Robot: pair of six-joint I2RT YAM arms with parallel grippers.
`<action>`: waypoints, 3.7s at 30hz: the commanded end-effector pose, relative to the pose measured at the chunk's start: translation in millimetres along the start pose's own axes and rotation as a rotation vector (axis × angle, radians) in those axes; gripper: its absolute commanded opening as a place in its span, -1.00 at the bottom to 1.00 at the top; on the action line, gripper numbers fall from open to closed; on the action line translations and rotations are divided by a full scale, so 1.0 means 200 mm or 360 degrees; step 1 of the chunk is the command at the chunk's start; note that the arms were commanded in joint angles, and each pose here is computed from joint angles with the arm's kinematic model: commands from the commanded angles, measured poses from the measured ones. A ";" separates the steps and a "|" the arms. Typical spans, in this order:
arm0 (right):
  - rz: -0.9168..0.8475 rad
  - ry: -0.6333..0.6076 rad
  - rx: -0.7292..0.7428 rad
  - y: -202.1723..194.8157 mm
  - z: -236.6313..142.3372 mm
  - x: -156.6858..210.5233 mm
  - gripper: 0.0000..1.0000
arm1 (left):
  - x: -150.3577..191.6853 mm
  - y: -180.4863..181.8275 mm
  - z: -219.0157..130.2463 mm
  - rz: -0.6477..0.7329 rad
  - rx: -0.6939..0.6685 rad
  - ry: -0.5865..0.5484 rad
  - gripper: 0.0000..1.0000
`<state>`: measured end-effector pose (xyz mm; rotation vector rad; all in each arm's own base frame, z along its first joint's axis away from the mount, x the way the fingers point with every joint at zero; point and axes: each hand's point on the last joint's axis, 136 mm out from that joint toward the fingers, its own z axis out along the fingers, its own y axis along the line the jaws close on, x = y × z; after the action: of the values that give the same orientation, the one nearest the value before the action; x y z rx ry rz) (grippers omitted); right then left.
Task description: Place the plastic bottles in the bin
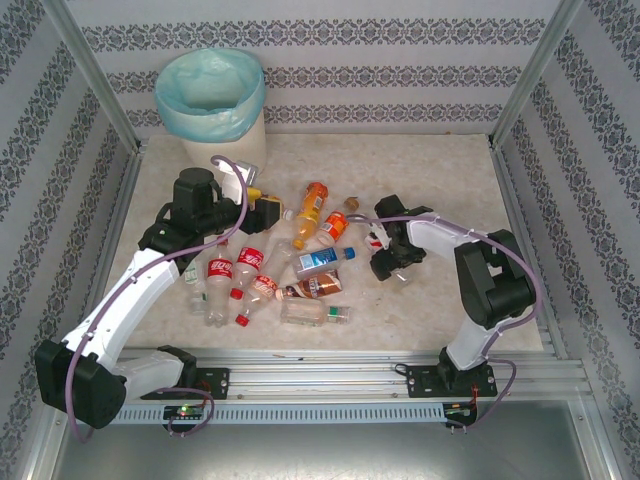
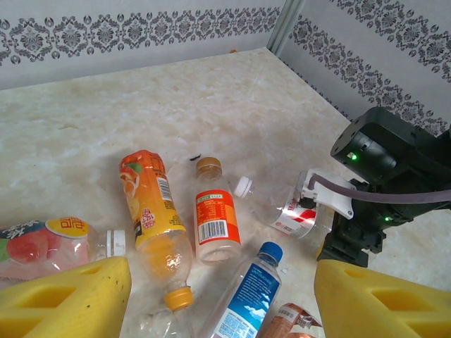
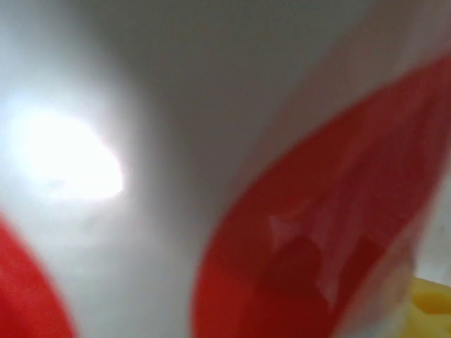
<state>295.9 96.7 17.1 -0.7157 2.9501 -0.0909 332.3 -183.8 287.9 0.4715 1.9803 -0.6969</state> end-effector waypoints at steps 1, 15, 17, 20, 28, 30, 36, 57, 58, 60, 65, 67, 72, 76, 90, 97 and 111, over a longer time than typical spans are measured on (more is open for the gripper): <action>0.0031 -0.0026 -0.0038 0.01 -0.05 -0.02 0.48 | -0.03 -0.01 0.01 -0.0006 0.0002 -0.0046 0.39; 0.0163 -0.0421 0.0064 -0.06 -0.43 -0.03 0.20 | -0.22 -0.03 0.04 -0.0145 0.0023 -0.0165 0.36; 0.0153 -0.0529 0.0012 -0.02 -0.52 -0.04 0.17 | -0.30 -0.03 0.04 -0.0188 0.0028 -0.0203 0.34; 0.0062 -0.0746 -0.0088 0.09 -0.67 -0.09 0.17 | -0.38 -0.03 0.08 -0.0279 0.0047 -0.0234 0.32; -0.0293 -0.1226 -0.0377 0.48 -1.02 -0.20 0.18 | -0.43 -0.09 0.25 -0.0525 0.0297 -0.0162 0.31; -0.0326 -0.1262 -0.0442 0.54 -1.07 -0.22 0.17 | -0.44 -0.14 0.25 -0.0535 0.0430 -0.0172 0.31; -0.0423 -0.1241 -0.0502 0.66 -1.08 -0.25 0.16 | -0.41 -0.23 0.24 -0.0560 0.0605 -0.0137 0.33; -0.0471 -0.1236 -0.0581 0.79 -1.08 -0.32 0.15 | -0.24 -0.32 0.24 -0.0544 0.0755 0.0055 0.16; -0.0471 -0.1230 -0.0580 0.80 -1.08 -0.32 0.15 | -0.24 -0.32 0.24 -0.0543 0.0759 0.0053 0.18; -0.0458 -0.1216 -0.0566 0.79 -1.07 -0.33 0.15 | -0.24 -0.33 0.23 -0.0540 0.0762 0.0049 0.26; -0.0442 -0.1201 -0.0567 0.79 -1.06 -0.34 0.15 | -0.25 -0.34 0.20 -0.0508 0.0783 0.0020 0.21; -0.0445 -0.1203 -0.0574 0.80 -1.06 -0.33 0.15 | -0.25 -0.34 0.20 -0.0504 0.0776 0.0011 0.05; -0.0453 -0.1173 -0.0563 0.80 -1.04 -0.32 0.16 | -0.26 -0.33 0.20 -0.0512 0.0757 -0.0002 -0.31; -0.0472 -0.1154 -0.0548 0.81 -1.03 -0.31 0.20 | -0.29 -0.33 0.18 -0.0502 0.0737 -0.0022 -0.56; -0.0313 -0.1202 -0.0379 0.72 -1.05 -0.35 0.96 | -0.83 0.02 -0.17 -0.0262 0.0042 -0.0523 -1.00; -0.0323 -0.1196 -0.0354 0.72 -1.05 -0.37 0.95 | -1.31 0.23 -0.54 -0.0041 -0.0446 -0.0952 -1.00; -0.0331 -0.1011 -0.0464 0.87 -0.92 -0.36 0.84 | -1.51 0.94 -0.29 0.0146 -0.1223 -0.0693 -1.00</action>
<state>265.4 281.9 191.0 -0.8877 2.2697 0.4358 517.1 -33.4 581.7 -0.0588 1.4550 -0.0627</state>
